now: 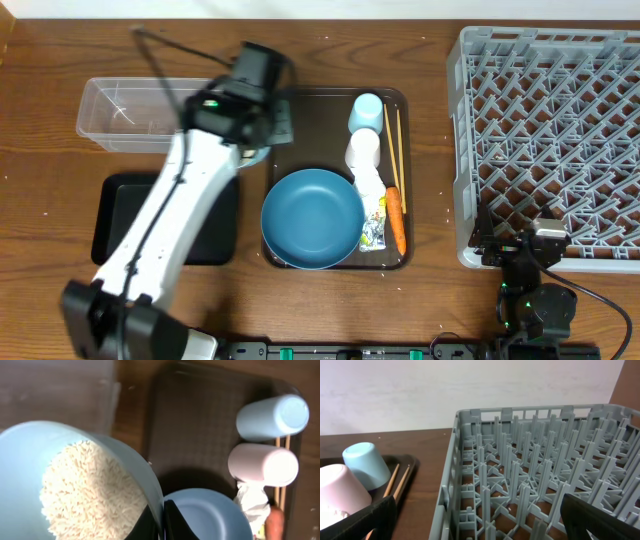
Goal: Sort waste into correct bins and load items into the dishwasher rack
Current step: 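Lift the rice bowl and carry it left over the black tray, then tilt the rice bowl with the left gripper over the black tray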
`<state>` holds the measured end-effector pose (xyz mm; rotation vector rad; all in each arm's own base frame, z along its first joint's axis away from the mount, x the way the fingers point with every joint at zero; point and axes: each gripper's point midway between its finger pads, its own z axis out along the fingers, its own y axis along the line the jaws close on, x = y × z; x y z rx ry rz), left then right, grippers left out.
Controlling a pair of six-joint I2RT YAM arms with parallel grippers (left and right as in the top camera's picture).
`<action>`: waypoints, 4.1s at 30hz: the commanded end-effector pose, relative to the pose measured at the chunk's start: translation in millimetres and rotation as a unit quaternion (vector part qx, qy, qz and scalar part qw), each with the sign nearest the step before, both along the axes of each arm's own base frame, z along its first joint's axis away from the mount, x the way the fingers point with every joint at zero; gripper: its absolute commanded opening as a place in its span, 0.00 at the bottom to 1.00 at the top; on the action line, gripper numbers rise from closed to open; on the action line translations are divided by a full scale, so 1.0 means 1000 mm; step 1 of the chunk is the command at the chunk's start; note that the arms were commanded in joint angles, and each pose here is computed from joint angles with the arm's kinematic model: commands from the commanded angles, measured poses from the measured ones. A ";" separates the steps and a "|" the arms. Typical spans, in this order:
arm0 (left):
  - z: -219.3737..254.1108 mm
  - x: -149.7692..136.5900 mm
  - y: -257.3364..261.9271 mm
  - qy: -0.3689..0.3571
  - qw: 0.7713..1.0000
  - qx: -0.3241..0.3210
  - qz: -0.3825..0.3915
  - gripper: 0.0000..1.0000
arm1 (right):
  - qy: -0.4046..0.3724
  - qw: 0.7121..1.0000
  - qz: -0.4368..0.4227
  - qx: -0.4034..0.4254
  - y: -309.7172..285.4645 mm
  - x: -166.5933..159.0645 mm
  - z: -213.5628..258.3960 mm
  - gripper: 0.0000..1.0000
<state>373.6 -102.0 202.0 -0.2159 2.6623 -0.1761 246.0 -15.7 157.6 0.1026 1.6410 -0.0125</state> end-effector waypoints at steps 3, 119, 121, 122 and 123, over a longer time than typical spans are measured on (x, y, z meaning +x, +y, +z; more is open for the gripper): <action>0.025 -0.016 0.025 0.000 0.995 -0.097 0.020 0.06 | 0.000 1.000 -0.007 -0.001 -0.003 0.000 0.000 0.99; -0.123 -0.090 0.128 0.033 0.924 -0.336 0.178 0.46 | 0.000 1.000 -0.007 -0.001 -0.003 0.000 0.000 0.99; -0.126 -0.086 0.127 0.031 0.928 -0.322 0.183 0.43 | 0.000 1.000 -0.007 -0.001 -0.003 0.000 0.000 0.99; -0.126 -0.084 0.126 0.030 0.930 -0.318 0.180 0.42 | 0.000 1.000 -0.007 -0.001 -0.003 0.000 0.000 0.99; -0.125 -0.082 0.124 0.027 0.932 -0.317 0.174 0.42 | 0.000 1.000 -0.007 -0.001 -0.003 0.000 0.000 0.99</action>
